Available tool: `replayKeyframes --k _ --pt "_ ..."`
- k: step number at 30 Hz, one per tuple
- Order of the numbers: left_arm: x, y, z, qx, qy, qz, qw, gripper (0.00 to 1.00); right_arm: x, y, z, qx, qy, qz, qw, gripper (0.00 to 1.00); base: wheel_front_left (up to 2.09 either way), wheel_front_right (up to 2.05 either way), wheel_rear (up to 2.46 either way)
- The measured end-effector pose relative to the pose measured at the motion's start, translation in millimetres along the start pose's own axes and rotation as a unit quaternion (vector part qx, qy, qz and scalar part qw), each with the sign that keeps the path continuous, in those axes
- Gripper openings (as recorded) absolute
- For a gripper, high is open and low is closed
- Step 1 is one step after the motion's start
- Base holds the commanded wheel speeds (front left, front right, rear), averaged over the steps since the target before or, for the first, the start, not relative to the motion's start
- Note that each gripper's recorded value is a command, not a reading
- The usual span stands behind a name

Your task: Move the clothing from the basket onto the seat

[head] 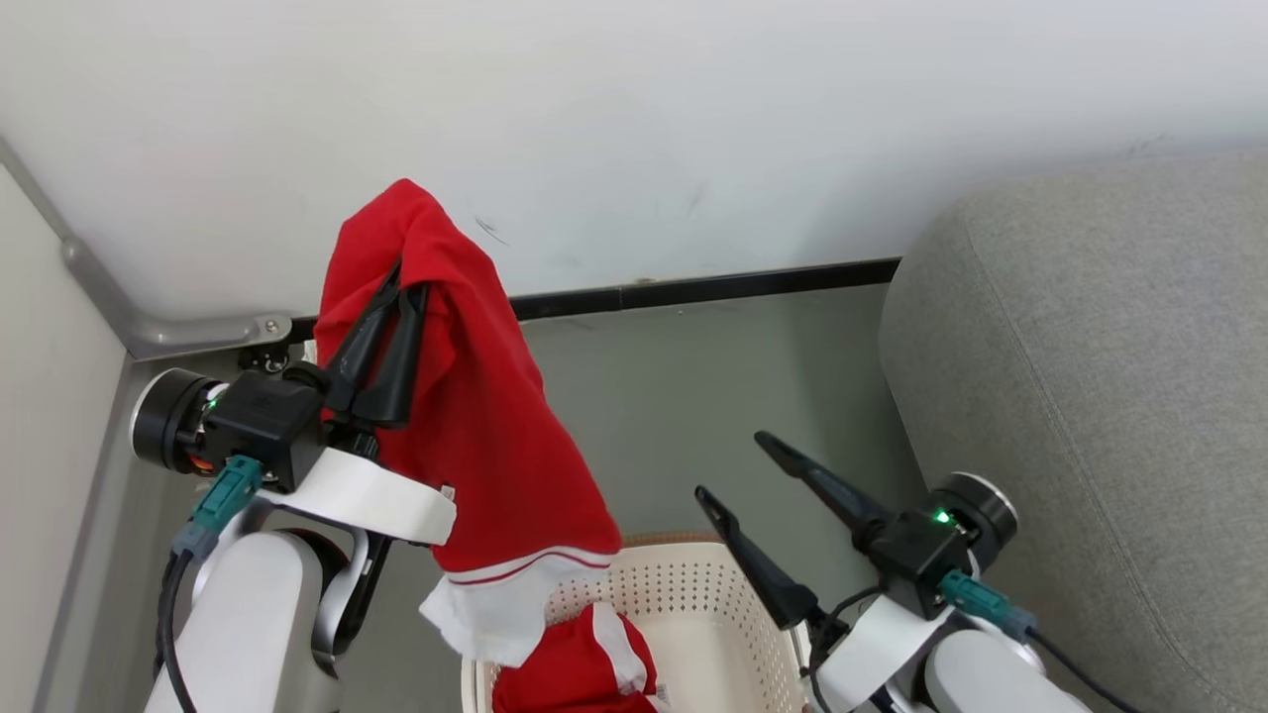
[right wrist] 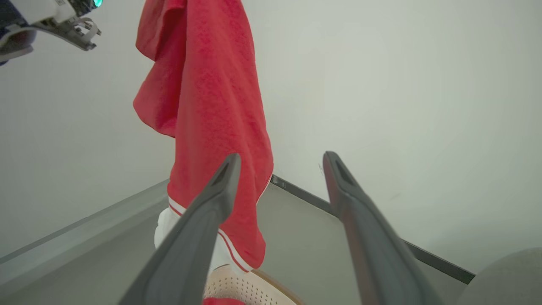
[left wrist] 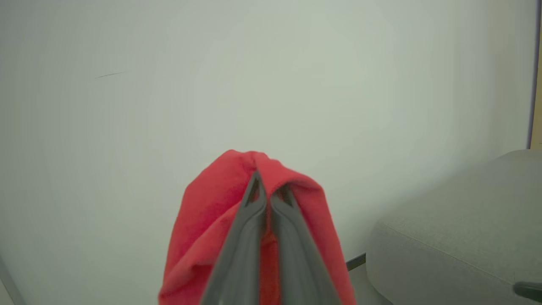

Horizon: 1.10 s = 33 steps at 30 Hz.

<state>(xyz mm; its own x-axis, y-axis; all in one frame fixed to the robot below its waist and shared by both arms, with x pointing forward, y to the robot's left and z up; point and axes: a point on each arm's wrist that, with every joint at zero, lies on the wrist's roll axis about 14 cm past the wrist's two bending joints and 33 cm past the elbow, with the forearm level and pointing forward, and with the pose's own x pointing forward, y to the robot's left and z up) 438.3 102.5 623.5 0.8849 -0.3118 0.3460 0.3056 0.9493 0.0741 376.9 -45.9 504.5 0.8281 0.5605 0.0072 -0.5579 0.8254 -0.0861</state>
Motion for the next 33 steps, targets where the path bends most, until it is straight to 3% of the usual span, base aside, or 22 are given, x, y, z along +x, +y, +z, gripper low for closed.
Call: replayKeyframes --k 11,17,33 --pt "-3.2 -9.1 13.4 0.001 0.009 -0.006 1.000 0.00 12.5 32.8 6.3 -0.013 0.000 0.043 0.999 1.00 0.00 0.00 0.00" --pt "1.1 -23.6 25.9 -0.004 0.002 -0.020 1.000 0.00 16.1 56.0 -7.6 -0.027 0.028 0.075 0.996 1.00 0.00 0.00 0.00" --pt "2.6 -56.6 46.8 -0.006 -0.002 -0.066 0.998 0.00 33.3 39.7 -16.1 -0.050 0.049 0.058 0.996 1.00 0.00 0.00 0.00"
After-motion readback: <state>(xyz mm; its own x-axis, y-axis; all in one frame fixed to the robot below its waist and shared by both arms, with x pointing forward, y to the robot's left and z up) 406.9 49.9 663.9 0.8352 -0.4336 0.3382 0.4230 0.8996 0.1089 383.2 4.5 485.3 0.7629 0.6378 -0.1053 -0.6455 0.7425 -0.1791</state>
